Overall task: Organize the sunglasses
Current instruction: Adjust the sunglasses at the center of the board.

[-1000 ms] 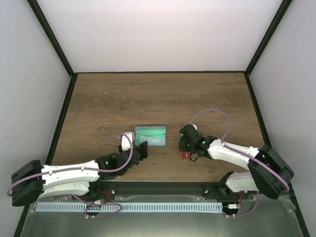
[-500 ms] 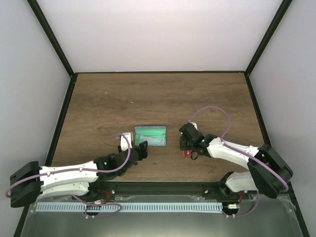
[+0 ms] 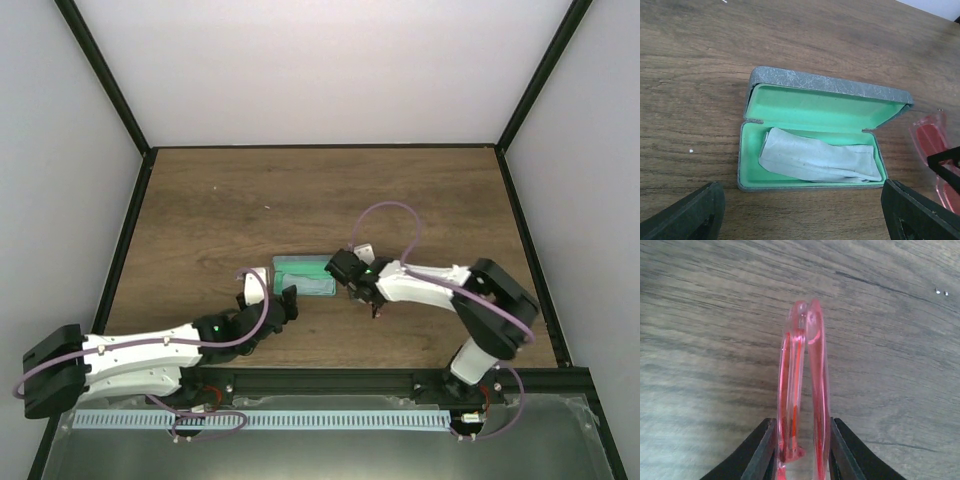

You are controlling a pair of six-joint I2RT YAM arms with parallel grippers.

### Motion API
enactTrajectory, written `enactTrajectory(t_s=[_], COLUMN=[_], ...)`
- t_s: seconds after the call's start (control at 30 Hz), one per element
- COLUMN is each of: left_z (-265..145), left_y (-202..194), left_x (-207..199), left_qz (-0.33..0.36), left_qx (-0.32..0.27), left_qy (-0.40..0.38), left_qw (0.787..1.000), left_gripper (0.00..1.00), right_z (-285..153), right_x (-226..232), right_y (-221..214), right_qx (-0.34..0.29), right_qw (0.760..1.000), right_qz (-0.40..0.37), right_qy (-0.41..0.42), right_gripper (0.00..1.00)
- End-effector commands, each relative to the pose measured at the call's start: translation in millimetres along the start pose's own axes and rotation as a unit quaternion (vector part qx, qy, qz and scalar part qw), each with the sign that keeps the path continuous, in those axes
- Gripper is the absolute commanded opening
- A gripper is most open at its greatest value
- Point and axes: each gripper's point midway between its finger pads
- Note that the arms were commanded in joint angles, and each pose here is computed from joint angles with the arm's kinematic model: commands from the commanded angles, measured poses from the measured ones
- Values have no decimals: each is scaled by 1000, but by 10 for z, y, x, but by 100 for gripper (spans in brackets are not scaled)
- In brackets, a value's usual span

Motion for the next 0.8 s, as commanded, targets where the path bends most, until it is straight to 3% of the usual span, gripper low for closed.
enactTrajectory(t_s=[0.0,0.1,0.17,0.4,0.77], left_z=[-28,-42,-48,-18,30], left_y=[85,89,100,101,115], left_x=[54,106,146,205,134], left_qz=[-5,-6,-5,2,4], left_qx=[-15,-18,-21,-17,-7], left_qy=[8,12,17,22,13], left_qw=[1000,1000,1000,1000,1000], left_gripper=[88,88,88,88,88], right_z=[77,193,217,59,-292], right_x=[-178,-210,-144,211,84], right_y=[62,35,19,64,261], right_qx=[0,11,9,-9,-52], right_qw=[993,985,984,998,996], right_qz=[-16,-23,-24,11,72], right_qy=[-115,-170,-176,-67,18], right_gripper=[28,29,37,51,54])
Point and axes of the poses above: each gripper's point midway between its finger pads, its own z axis out along the fingers, its own x axis along the line the jaws close on, y = z × x, and after that the axes turned 7 degrees about z, right-handed
